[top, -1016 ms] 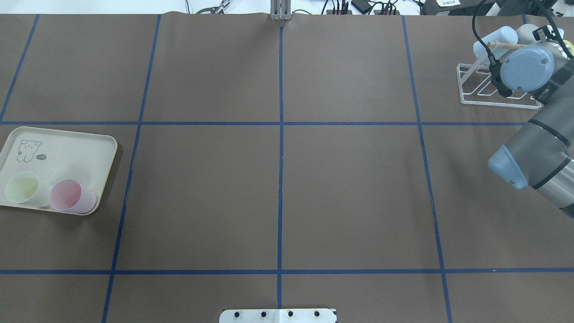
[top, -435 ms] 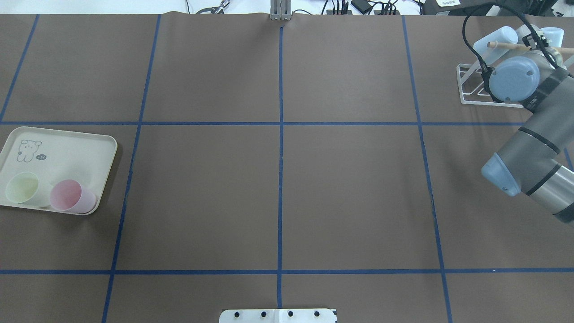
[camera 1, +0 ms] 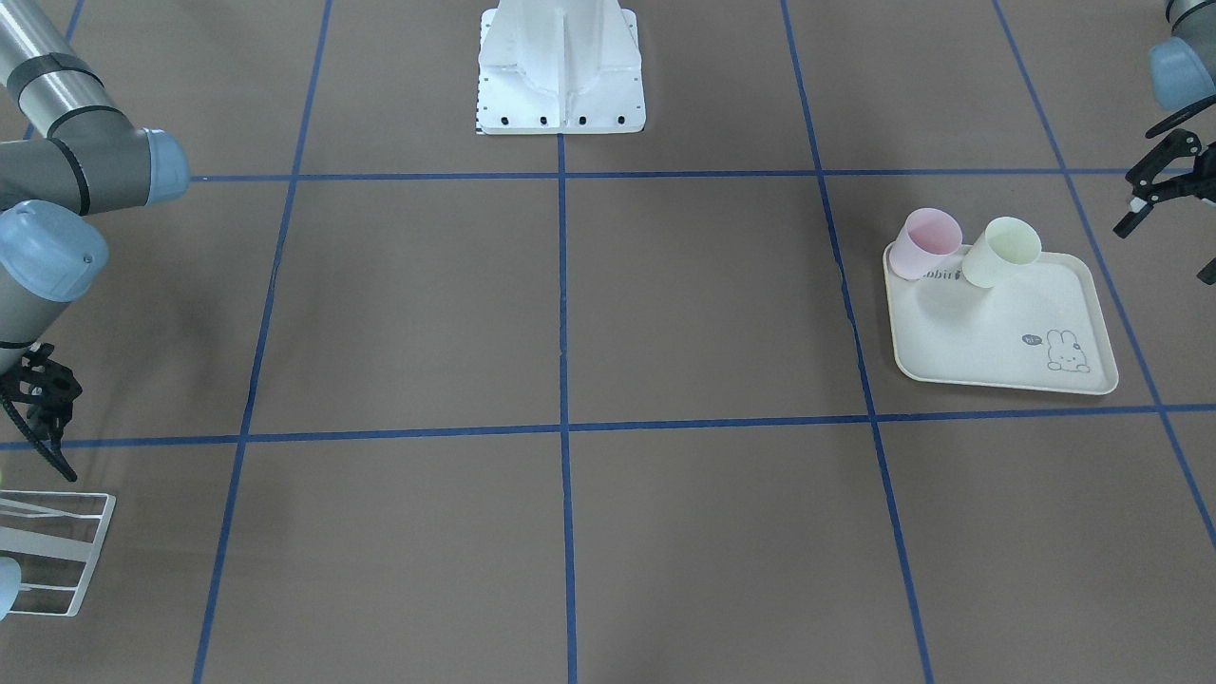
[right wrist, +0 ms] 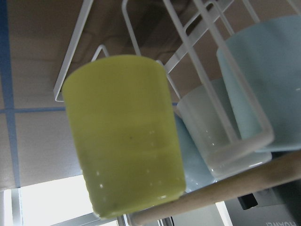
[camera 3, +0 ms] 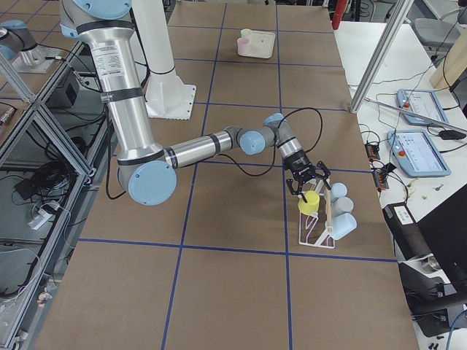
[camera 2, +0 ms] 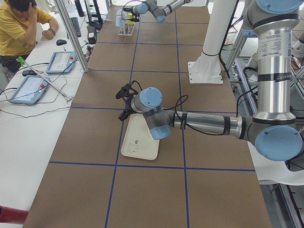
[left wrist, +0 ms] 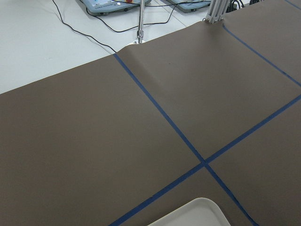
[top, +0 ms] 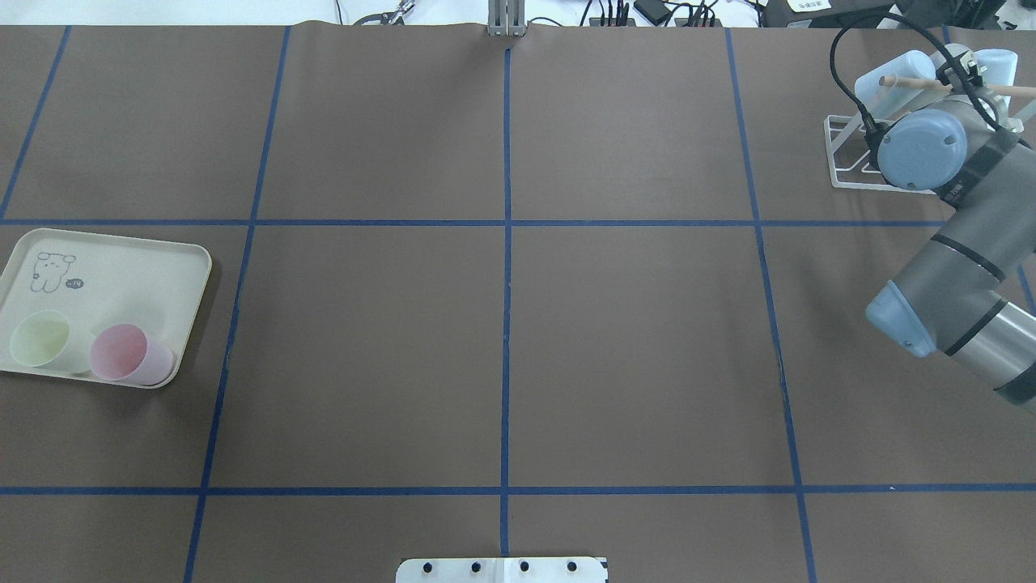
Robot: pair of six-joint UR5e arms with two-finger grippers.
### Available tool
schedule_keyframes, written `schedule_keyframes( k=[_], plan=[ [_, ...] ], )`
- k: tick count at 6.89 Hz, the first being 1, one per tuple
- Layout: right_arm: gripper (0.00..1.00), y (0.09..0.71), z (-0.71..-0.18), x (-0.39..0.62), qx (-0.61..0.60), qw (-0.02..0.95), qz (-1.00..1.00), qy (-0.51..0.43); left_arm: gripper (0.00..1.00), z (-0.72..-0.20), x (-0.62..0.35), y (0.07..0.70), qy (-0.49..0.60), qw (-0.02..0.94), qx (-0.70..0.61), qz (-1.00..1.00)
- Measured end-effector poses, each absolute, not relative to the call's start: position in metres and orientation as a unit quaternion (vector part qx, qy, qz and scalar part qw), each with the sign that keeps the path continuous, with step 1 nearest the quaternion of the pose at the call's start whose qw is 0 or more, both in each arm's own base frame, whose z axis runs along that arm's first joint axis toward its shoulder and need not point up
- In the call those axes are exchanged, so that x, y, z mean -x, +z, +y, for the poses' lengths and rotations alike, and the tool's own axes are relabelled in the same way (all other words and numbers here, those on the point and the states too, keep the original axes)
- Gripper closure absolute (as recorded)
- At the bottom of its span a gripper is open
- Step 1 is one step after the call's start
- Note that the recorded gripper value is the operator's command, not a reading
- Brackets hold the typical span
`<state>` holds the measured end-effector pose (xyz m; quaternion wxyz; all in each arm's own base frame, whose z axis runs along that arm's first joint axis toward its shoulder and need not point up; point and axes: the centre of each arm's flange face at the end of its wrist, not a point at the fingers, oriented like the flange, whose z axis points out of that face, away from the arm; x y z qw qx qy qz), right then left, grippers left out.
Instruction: Transfer IKEA cup to right arm and place on rack
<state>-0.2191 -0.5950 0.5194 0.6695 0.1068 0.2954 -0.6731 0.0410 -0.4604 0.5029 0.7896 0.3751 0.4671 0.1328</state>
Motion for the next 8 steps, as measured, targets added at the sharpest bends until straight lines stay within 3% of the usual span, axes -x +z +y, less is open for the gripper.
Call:
schedule_keyframes(
  k=[4, 6, 8],
  plan=[
    [0.01, 0.439, -0.58, 0.242, -0.268, 0.762, 0.153, -0.569, 0.0, -0.449, -0.039, 0.509, 0.135, 0.786, -0.385, 0.465],
    [0.0, 0.401, -0.548, 0.286, -0.361, 0.821, -0.064, -0.437, 0.0, -0.439, -0.038, 0.516, 0.132, 0.783, -0.385, 0.47],
    [0.0, 0.353, -0.497, 0.352, -0.424, 0.809, -0.284, -0.291, 0.0, -0.433, -0.049, 0.511, 0.14, 0.767, -0.395, 0.486]
  ],
)
